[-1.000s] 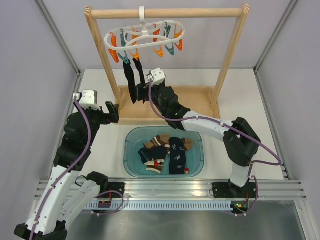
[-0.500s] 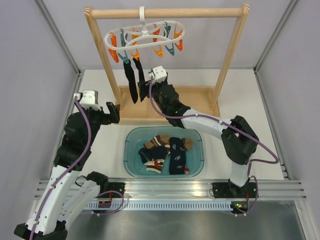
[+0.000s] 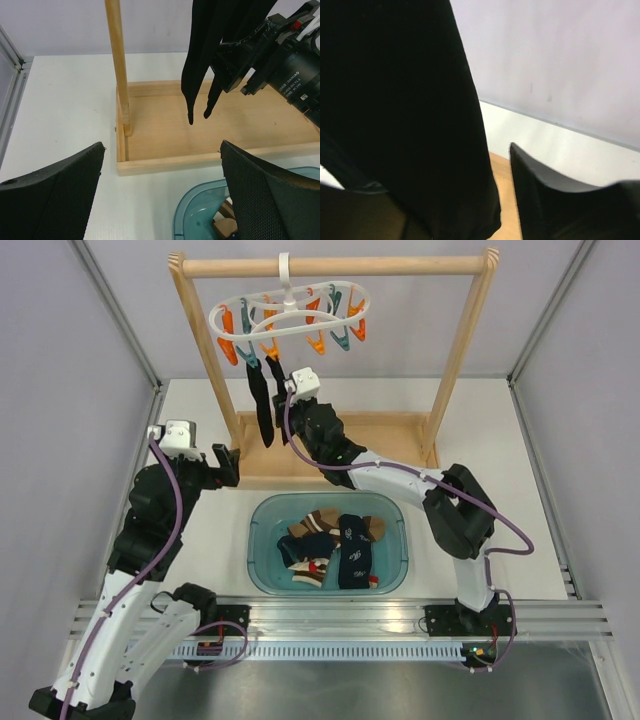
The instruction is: Remove the socks clipped to the hanger
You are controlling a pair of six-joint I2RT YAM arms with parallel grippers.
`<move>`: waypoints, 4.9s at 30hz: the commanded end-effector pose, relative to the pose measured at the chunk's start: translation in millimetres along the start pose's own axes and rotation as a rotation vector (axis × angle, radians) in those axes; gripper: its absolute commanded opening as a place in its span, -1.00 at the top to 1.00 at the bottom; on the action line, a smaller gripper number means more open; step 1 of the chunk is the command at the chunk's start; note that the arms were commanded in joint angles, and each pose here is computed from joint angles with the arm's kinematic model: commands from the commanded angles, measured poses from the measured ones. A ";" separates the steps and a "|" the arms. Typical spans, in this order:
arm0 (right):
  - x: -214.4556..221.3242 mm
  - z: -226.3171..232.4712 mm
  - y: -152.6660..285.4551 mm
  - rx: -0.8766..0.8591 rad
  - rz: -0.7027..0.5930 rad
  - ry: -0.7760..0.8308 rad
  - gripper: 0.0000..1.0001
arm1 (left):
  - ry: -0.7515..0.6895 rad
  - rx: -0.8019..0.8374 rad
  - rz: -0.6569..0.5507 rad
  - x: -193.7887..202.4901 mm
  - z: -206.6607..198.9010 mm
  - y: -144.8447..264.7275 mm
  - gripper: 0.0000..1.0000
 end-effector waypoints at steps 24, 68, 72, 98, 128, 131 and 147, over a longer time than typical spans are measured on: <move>-30.6 -5.0 11.6 -0.002 -0.014 0.014 0.98 | 0.215 0.346 -0.028 -110.9 -99.2 -3.8 -1.00; -56.8 11.3 43.4 -0.068 -0.046 -0.047 0.99 | 0.358 0.171 -0.024 -124.1 -168.0 -99.8 -1.00; -59.3 15.4 46.2 -0.077 -0.047 -0.042 0.99 | 0.330 0.118 -0.049 -125.3 -162.7 -108.6 -1.00; -72.5 12.6 66.8 -0.085 -0.063 -0.032 0.99 | 0.299 0.037 -0.097 -132.2 -159.0 -137.3 -0.89; -71.8 13.7 74.7 -0.105 -0.061 -0.039 0.99 | 0.275 0.036 -0.099 -131.9 -149.2 -153.4 0.31; -71.1 13.6 75.2 -0.105 -0.061 -0.039 0.99 | 0.275 0.035 -0.096 -130.7 -148.5 -152.7 0.49; -66.8 8.2 82.8 -0.093 -0.050 -0.030 0.99 | 0.261 0.026 -0.083 -123.0 -144.6 -151.5 0.95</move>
Point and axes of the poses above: each gripper's point midway between its finger pads, its own y axis back along the fingers, its own z axis along the line the jaws close on, x = y × z, the point moved 4 cm from there along y, back along the fingers, and after that the axes turned 13 degrees about y, right-handed, at the moved point
